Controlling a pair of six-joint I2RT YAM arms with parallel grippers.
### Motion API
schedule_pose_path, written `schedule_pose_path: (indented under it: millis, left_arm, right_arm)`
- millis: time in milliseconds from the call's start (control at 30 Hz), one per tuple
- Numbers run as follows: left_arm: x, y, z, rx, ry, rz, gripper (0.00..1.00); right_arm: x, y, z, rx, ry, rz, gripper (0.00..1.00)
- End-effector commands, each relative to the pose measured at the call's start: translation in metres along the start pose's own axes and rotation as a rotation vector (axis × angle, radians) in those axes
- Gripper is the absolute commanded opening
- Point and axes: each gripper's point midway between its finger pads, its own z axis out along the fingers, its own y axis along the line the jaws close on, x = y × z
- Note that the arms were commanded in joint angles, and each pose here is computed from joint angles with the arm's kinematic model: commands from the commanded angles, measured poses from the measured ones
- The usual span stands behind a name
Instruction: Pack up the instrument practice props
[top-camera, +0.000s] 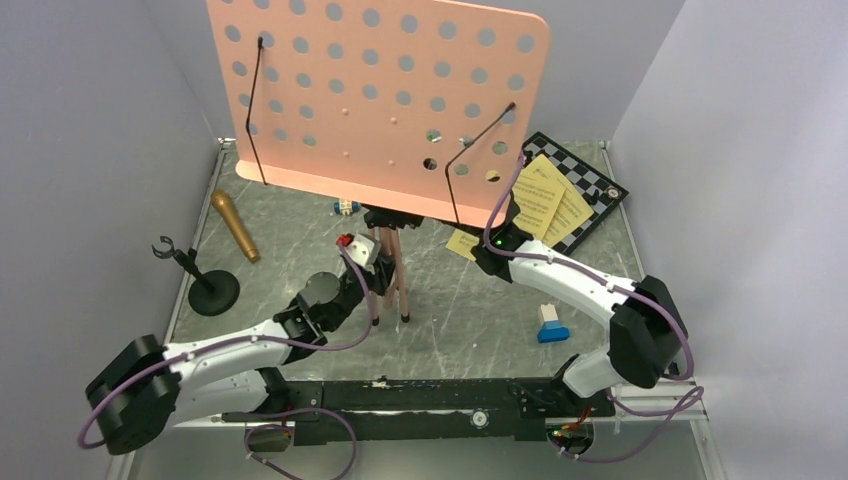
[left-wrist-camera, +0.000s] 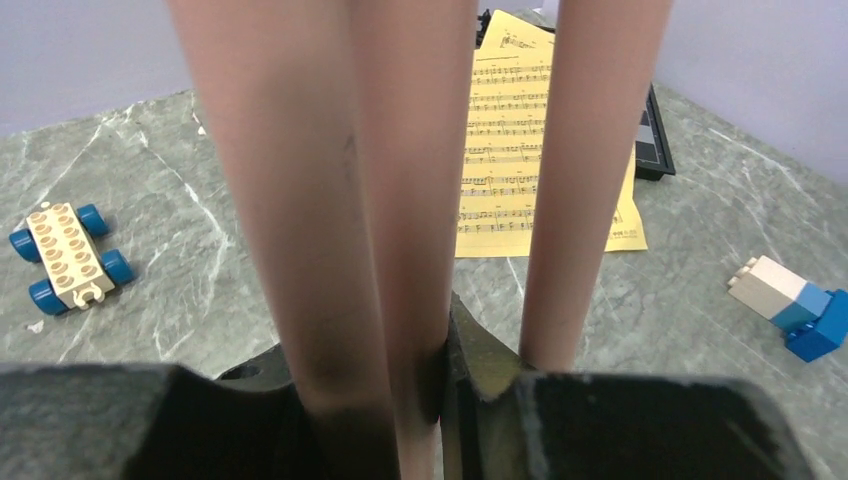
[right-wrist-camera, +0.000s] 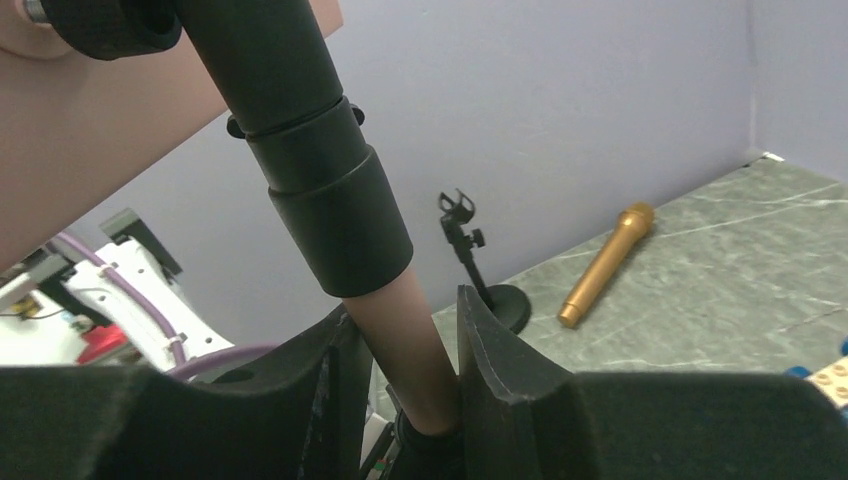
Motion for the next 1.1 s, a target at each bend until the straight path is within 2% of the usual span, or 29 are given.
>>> schedule_pose_path:
  millis: [0,200,367,533,733,1067]
  left_arm:
    - [-0.084,0.012,-0.005,-0.065,-0.173,-0.096,0.0]
    - [-0.075,0.006,-0.022,-0.041,-0.058,-0.193,0.0]
    - [-0.05,0.0,-0.027,-0.026,0.025,-0.279,0.0]
    - [-0.024,-0.005,-0.024,-0.044,0.109,-0.353,0.0]
    - [-0.003,-0.012,-0.015,-0.08,0.227,-0.431,0.0]
    - [0.062,-0.013,-0.009,-0.141,0.347,-0.498,0.0]
  right_arm:
    - [-0.037,0.034,0.017,-0.082,-0.032,0.217,0.0]
    - [-0.038,0.029,0.025,-0.117,-0.009,0.365,0.0]
    - [-0.029,-0.013,0.016,-0.063,-0.013,0.517,0.0]
    - [-0.017,-0.039,0.009,-0.016,0.029,0.557,0.0]
    - [-0.007,-0.072,-0.005,-0.059,0.039,0.733,0.0]
    - [0.035,-0.121,-0.014,0.071,0.076,0.787,0.0]
